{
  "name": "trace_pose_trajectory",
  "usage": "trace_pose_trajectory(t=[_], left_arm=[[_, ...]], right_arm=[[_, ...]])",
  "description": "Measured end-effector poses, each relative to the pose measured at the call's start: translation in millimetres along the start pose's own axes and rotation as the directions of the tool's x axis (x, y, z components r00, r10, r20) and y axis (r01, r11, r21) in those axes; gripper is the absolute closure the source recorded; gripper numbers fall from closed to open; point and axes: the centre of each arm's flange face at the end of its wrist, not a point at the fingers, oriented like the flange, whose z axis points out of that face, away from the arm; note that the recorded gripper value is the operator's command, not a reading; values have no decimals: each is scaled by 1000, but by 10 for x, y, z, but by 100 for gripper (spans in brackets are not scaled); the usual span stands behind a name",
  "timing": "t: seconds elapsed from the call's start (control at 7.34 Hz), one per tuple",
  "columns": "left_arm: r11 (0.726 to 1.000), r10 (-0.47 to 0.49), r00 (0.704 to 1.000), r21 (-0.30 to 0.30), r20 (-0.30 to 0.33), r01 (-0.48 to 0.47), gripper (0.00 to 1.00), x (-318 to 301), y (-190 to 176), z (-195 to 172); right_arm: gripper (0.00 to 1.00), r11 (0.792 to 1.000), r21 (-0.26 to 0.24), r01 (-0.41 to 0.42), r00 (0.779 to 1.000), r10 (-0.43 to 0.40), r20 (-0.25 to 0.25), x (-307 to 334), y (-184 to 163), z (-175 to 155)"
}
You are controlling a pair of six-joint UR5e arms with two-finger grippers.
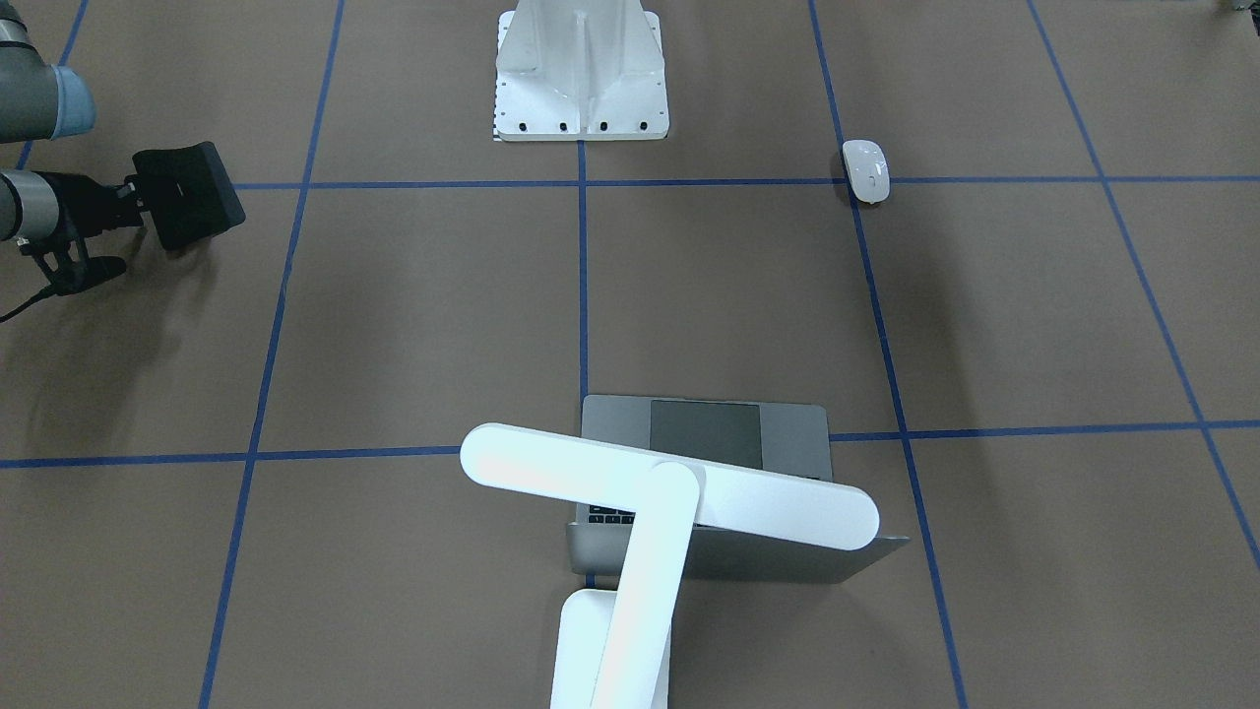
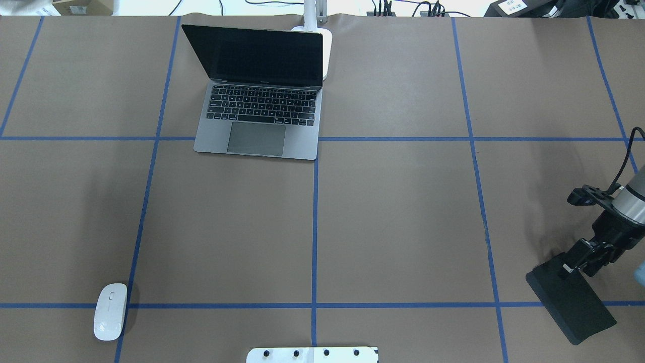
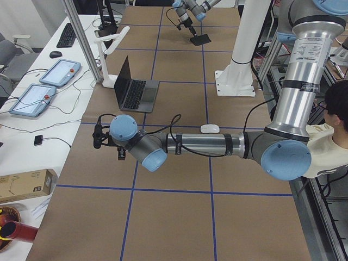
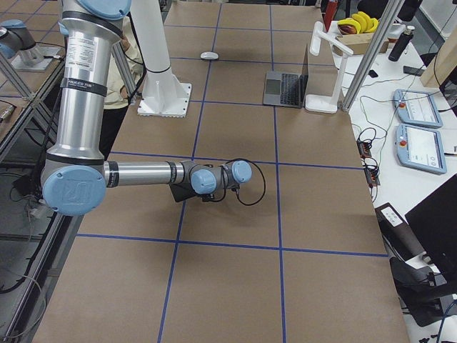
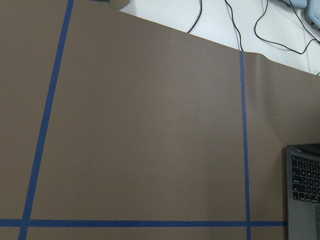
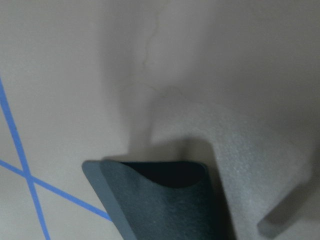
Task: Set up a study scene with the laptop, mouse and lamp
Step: 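Lift the mouse pad off the table with the right gripper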
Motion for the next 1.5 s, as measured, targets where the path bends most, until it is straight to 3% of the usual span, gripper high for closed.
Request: trace_pose_trajectory(t=[0.54,0.68,0.82,0.95,1.23,1.36,1.5], left_arm=[[1000,0,1000,0,0,0,0,-1,-1,-4],[1000,0,1000,0,-1,0,0,-1,0,-4],[1000,0,1000,0,-1,0,0,-2,-1,-7],[1000,0,1000,1,-1,0,0,-3,-2,-9],[1000,-1,1000,1,-1,1,0,-4,-2,-11],[1000,0,1000,1,-1,0,0,-2,-3,-13],[1000,0,1000,1,-1,0,0,-1,-2,-13]], right_arm=[[68,1000,-8,-26,1000,26,-1,-75,-48,37],[76,999,-9,-31,1000,30,-2,-75,-51,44],[76,999,-9,-38,999,38,-4,-70,-52,47],[86,999,-7,-49,999,49,-13,-60,-54,49],[92,998,1,-57,998,57,-36,-44,-60,46],[100,998,3,-57,998,57,-41,-45,-63,44],[100,998,5,-56,997,56,-43,-49,-63,41]])
